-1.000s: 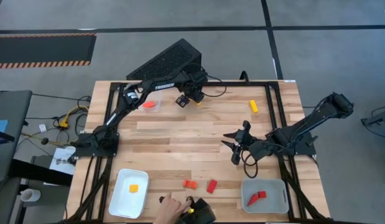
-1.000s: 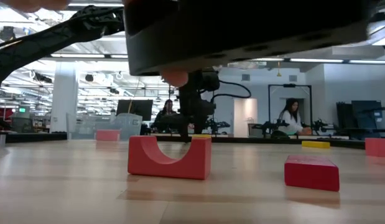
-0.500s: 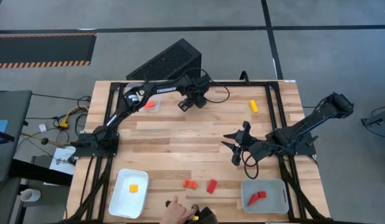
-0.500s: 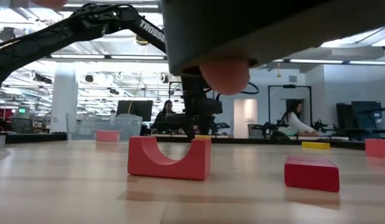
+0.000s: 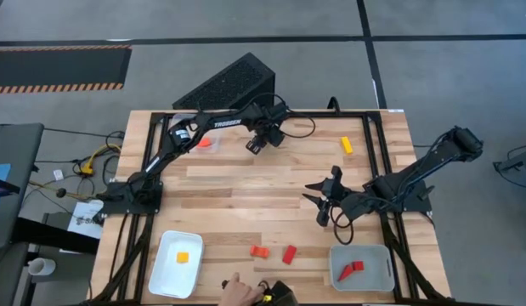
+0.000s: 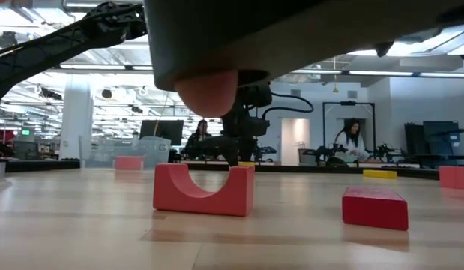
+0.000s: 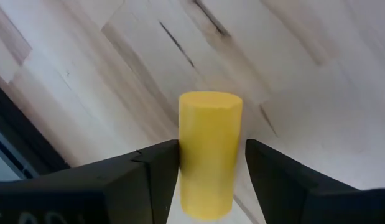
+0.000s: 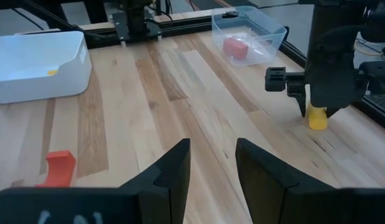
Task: Sort & place blocks by color
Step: Put the left yellow block into the white bin
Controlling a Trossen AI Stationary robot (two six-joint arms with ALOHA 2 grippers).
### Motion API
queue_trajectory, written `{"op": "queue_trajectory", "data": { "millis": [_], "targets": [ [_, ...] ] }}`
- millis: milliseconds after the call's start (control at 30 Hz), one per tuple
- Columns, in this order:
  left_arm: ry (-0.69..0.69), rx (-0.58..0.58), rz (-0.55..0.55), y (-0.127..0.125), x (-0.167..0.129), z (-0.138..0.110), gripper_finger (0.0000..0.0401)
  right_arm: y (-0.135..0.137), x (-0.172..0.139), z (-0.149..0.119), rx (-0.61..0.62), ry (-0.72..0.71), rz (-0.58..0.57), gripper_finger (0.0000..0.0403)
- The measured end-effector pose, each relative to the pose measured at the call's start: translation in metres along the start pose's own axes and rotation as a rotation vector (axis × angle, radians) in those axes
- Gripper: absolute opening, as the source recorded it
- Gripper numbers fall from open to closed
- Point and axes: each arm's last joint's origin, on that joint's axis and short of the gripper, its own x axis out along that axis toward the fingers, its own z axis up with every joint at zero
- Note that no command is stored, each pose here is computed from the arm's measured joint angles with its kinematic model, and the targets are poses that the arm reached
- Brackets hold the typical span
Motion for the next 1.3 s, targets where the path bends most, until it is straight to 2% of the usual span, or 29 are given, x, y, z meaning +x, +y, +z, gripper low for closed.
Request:
{"op": "queue_trajectory", "data": {
  "millis": [200, 400, 600, 833, 1000, 1200, 1300],
  "targets": [
    [0.003, 0.0, -0.006, 0.0, 0.0, -0.001, 0.0169, 0.003, -0.003, -0.001, -0.006, -0.001, 0.017, 0.0152],
    [-0.013, -0.039, -0.004, 0.003, -0.008, -0.003, 0.0132, 0.003, -0.002, -0.001, -0.005, -0.002, 0.014, 0.0152],
    [-0.007, -0.052, -0.049, 0.0, -0.012, -0.002, 0.0093, 0.003, -0.002, -0.001, -0.005, -0.002, 0.014, 0.0152],
    [0.049, -0.078, -0.112, -0.009, -0.013, -0.002, 0.0087, 0.003, -0.002, -0.001, -0.005, -0.002, 0.014, 0.0152],
    [0.086, -0.128, -0.219, -0.026, -0.021, 0.008, 0.007, 0.003, -0.002, -0.001, -0.005, -0.002, 0.014, 0.0152],
    [0.008, -0.224, -0.294, -0.04, -0.041, 0.029, 0.0008, 0.003, -0.002, -0.001, -0.002, -0.004, 0.016, 0.0152],
    [-0.042, -0.252, -0.306, -0.047, -0.056, 0.041, 0.0001, 0.003, -0.002, -0.001, -0.002, 0.001, 0.026, 0.0152]
  ]
}}
